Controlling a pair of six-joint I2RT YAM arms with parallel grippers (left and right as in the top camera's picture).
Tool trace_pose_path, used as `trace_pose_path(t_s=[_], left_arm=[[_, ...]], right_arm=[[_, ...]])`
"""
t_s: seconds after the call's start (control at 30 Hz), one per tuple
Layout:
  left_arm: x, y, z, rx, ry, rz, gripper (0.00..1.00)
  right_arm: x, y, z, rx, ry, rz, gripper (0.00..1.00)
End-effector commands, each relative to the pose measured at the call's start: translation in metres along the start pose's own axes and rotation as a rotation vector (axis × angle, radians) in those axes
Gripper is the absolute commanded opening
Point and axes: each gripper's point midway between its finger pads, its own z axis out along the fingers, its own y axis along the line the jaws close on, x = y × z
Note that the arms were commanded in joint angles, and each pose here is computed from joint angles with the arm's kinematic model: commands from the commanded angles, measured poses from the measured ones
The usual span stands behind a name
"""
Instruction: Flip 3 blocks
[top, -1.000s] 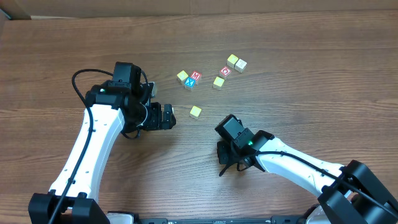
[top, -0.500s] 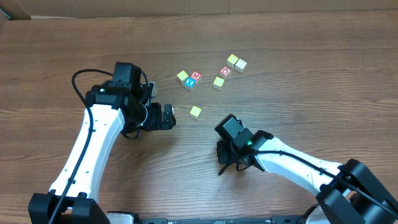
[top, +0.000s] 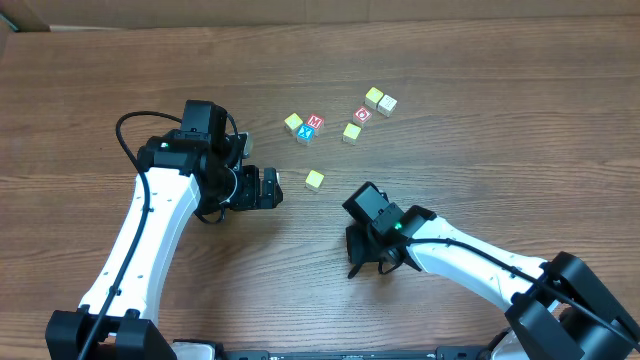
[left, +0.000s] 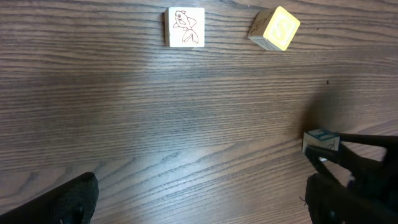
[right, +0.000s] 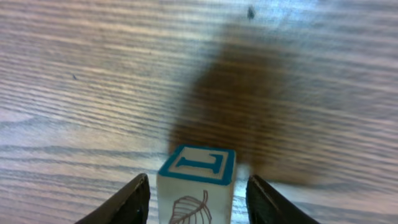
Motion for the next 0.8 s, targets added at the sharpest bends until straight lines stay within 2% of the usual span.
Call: trace_pose_path(t_s=[0.0, 0.2, 0.33, 0.37, 0.5, 0.6, 0.77], left_arm=[[-0.004, -0.001, -0.002, -0.004, -0.008, 0.002, 1.00], [-0.004, 0.000, -0.002, -0.011, -0.008, 0.020, 1.00], [-0.007, -0.008, 0.001, -0.005, -0.020, 0.051, 0.84], [-0.008, -0.012, 0.002, -0.001, -0.026, 0.071, 0.82], [-0.015, -0.033, 0.020, -0.012, -0.036, 0.171, 0.87], [-0.017, -0.050, 0.049, -0.012, -0.004, 0.246, 0.90], [-0.026, -0.064, 0.099, -0.045, 0.064, 0.335, 0.79]], right_arm=[[-0.040, 0.011, -0.030, 0.029, -0.121, 0.006, 0.53], [-0.076, 0.032, -0.109, 0.007, -0.210, -0.053, 0.54], [-0.081, 0.041, -0.160, -0.024, -0.253, -0.054, 0.54], [-0.080, 0.042, -0.174, -0.035, -0.265, -0.055, 0.54], [-0.069, 0.048, -0.228, -0.114, -0.314, -0.059, 0.55], [-0.053, 0.052, -0.264, -0.204, -0.343, -0.073, 0.63], [-0.016, 0.044, -0.298, -0.293, -0.332, -0.094, 0.66]])
